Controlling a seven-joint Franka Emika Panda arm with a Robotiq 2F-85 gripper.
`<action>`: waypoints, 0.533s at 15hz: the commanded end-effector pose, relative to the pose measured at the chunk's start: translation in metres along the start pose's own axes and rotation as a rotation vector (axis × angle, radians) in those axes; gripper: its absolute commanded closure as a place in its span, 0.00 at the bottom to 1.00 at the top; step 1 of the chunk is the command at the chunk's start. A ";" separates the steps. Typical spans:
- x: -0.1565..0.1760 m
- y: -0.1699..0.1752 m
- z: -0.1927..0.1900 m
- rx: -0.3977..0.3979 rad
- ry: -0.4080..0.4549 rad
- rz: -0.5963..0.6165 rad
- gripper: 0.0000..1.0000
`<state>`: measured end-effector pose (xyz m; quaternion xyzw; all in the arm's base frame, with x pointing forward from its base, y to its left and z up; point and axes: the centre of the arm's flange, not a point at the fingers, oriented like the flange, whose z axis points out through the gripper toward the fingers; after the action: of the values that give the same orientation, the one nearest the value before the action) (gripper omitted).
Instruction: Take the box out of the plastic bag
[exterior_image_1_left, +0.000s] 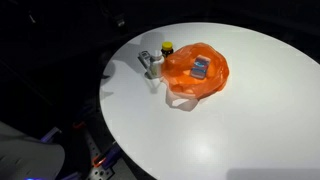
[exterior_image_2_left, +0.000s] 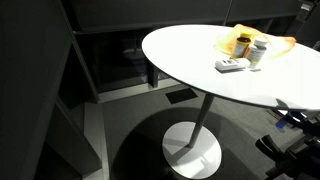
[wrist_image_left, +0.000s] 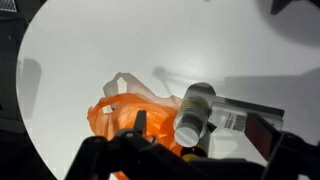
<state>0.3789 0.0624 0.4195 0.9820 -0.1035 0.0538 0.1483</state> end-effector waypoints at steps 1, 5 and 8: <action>0.000 0.000 0.000 0.000 0.000 0.000 0.00; 0.011 0.011 -0.002 0.003 0.009 0.009 0.00; 0.023 0.024 0.000 -0.005 0.023 0.008 0.00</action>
<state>0.3819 0.0495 0.4238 0.9812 -0.1123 0.0561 0.1465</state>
